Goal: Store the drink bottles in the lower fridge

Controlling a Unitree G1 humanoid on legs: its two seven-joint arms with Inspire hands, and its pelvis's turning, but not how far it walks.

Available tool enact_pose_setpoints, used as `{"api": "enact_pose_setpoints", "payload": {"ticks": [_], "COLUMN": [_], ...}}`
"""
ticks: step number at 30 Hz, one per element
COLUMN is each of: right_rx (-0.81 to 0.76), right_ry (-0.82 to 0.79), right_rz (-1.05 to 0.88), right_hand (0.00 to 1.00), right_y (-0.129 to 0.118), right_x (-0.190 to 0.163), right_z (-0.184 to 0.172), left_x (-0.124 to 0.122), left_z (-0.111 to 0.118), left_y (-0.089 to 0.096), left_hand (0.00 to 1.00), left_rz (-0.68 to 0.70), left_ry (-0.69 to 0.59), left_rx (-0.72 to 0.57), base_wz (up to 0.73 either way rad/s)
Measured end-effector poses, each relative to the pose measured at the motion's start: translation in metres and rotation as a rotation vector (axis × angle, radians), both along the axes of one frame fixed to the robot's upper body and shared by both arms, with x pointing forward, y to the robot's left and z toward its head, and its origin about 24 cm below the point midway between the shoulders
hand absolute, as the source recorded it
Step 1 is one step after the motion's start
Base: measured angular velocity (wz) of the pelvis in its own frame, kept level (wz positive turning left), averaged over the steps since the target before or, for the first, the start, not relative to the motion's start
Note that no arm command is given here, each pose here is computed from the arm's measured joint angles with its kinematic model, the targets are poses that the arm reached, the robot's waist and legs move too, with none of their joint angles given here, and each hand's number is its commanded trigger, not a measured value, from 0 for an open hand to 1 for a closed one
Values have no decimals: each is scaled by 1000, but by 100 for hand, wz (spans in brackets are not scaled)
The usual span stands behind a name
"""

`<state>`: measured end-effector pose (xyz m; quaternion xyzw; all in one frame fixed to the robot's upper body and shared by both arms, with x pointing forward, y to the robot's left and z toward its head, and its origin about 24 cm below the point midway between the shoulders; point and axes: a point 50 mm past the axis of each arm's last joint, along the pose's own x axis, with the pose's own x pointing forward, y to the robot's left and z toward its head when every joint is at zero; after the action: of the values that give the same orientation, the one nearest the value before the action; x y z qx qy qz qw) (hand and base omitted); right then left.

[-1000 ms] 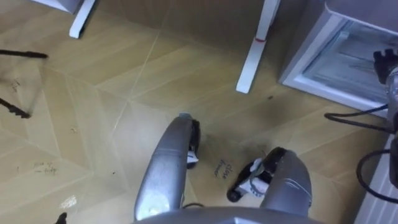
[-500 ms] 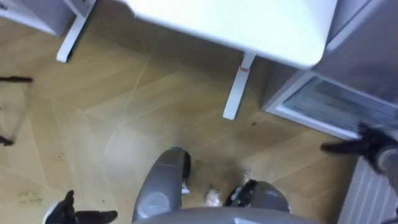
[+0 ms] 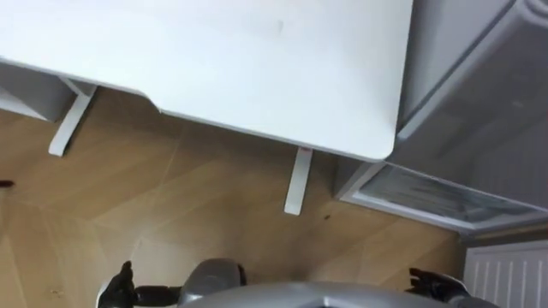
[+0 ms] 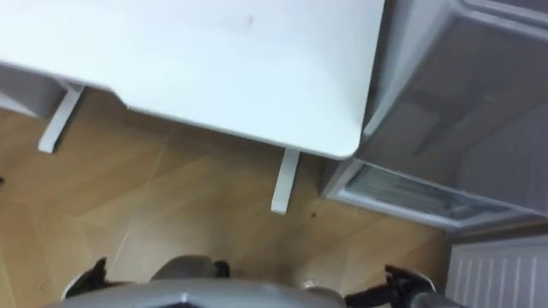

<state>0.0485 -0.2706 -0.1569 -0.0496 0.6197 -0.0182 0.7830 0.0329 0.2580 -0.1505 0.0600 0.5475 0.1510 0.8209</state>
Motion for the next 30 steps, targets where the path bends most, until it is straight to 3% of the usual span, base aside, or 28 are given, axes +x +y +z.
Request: {"api": "enact_pose_setpoints", "payload": {"ticks": [9, 21, 25, 30], "right_rx": [52, -34, -123, -291], "right_ry": [-22, -52, -240, -403], "right_rz": [-149, -409, -508, -585], "right_hand": [0, 0, 0, 0], "right_y": [14, -1, -33, -78], "right_x": [-11, -20, 13, 42], "right_z": [-5, -2, 17, 49], "left_x": [14, -10, -25, -24], "left_z": [-4, -6, -3, 2], "left_y": [-7, 4, 16, 30], "left_hand": [0, 0, 0, 0], "left_rz": [91, 214, 295, 324], "left_ry": [-32, 19, 35, 20], "left_rx": [-15, 4, 45, 80], "base_wz": [-9, -14, -20, -6]}}
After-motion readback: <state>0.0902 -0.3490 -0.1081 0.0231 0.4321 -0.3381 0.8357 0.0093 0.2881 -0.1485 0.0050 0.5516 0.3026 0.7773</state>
